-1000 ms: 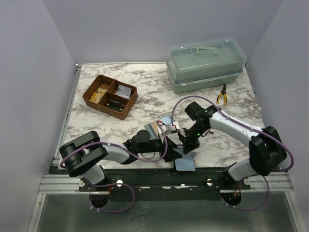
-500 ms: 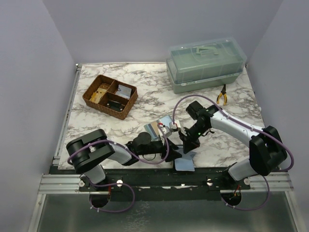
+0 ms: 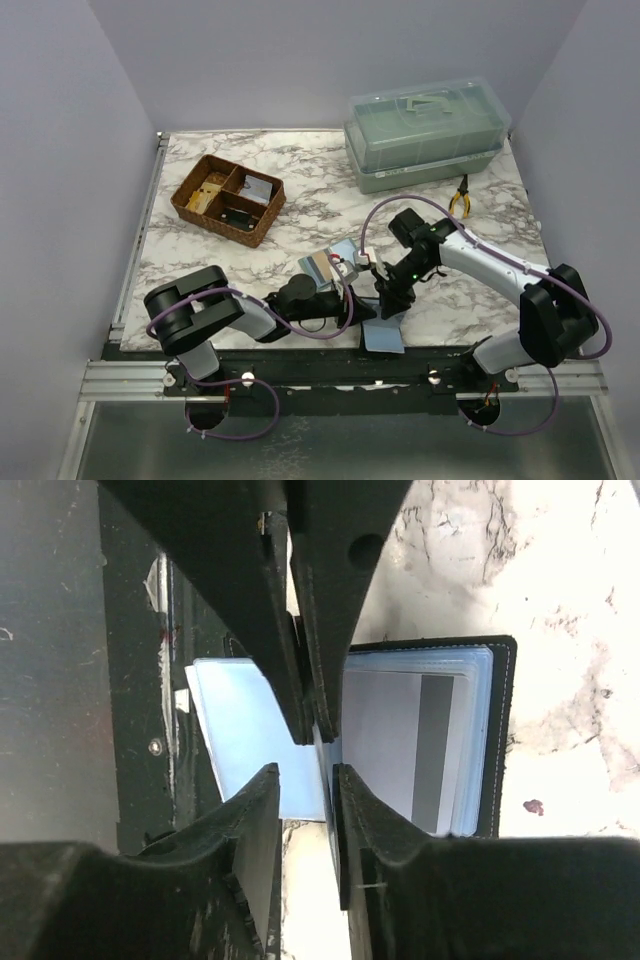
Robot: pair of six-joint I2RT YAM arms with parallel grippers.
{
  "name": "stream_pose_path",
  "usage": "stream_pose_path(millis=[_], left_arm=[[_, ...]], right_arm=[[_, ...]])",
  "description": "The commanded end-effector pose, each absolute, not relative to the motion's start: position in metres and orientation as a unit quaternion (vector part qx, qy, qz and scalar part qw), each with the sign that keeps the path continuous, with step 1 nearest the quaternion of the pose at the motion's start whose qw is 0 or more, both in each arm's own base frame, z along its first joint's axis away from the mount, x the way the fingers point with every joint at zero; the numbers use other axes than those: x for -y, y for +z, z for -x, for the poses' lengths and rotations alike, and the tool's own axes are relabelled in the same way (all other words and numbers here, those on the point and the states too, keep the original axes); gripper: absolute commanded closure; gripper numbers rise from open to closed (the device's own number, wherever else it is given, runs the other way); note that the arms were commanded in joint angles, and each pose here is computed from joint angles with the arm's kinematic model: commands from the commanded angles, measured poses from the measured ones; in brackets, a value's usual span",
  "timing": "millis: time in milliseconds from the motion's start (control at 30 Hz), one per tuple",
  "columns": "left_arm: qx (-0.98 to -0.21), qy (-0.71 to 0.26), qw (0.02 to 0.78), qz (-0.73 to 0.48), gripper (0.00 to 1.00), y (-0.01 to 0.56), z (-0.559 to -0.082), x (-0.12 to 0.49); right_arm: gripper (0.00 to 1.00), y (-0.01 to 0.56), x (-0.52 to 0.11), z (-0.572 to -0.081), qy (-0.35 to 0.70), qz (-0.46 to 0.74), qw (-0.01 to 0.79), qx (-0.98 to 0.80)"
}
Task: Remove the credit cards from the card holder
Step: Remove the credit card from the card holder.
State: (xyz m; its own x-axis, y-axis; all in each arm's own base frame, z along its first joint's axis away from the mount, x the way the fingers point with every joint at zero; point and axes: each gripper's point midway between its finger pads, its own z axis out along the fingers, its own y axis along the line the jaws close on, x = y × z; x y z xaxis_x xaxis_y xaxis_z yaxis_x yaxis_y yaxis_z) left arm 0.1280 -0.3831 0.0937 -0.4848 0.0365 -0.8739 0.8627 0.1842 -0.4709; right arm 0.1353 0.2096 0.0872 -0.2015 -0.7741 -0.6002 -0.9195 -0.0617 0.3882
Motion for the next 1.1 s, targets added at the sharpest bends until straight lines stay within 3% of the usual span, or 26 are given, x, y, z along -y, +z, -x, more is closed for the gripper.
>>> stream_pose_path(millis=[0,133,467,767,933,967,1033,1067], left_arm=[[-0.68,-0.529,0.406,-0.304,1.0,0.102,-0.136,0.376],[-0.668,-0.541,0.436,-0.267,1.0,0.121,-0.141,0.366],[-0.631,-0.564,0.487,-0.215,1.0,0.147,-0.144,0.346],[-0.618,-0.57,0.505,-0.198,1.0,0.155,-0.145,0.337],[-0.615,-0.572,0.499,-0.212,1.0,0.153,-0.141,0.339],[-0.615,-0.573,0.497,-0.216,0.96,0.152,-0.14,0.339],[-0.621,-0.568,0.493,-0.219,0.6,0.149,-0.139,0.338],[-0.625,-0.563,0.493,-0.222,0.48,0.148,-0.14,0.337]], right_arm=[[0.6,0.1,-0.216,-0.135,0.402,0.612,0.132,-0.668],[0.52,0.101,-0.212,-0.136,0.409,0.598,0.148,-0.673],[0.58,0.1,-0.208,-0.141,0.419,0.581,0.158,-0.68],[0.79,0.102,-0.209,-0.145,0.422,0.574,0.158,-0.684],[1.0,0.109,-0.211,-0.148,0.421,0.577,0.166,-0.68],[1.0,0.11,-0.21,-0.15,0.415,0.581,0.169,-0.679],[1.0,0.112,-0.206,-0.156,0.393,0.592,0.178,-0.68],[1.0,0.113,-0.204,-0.157,0.383,0.599,0.182,-0.68]])
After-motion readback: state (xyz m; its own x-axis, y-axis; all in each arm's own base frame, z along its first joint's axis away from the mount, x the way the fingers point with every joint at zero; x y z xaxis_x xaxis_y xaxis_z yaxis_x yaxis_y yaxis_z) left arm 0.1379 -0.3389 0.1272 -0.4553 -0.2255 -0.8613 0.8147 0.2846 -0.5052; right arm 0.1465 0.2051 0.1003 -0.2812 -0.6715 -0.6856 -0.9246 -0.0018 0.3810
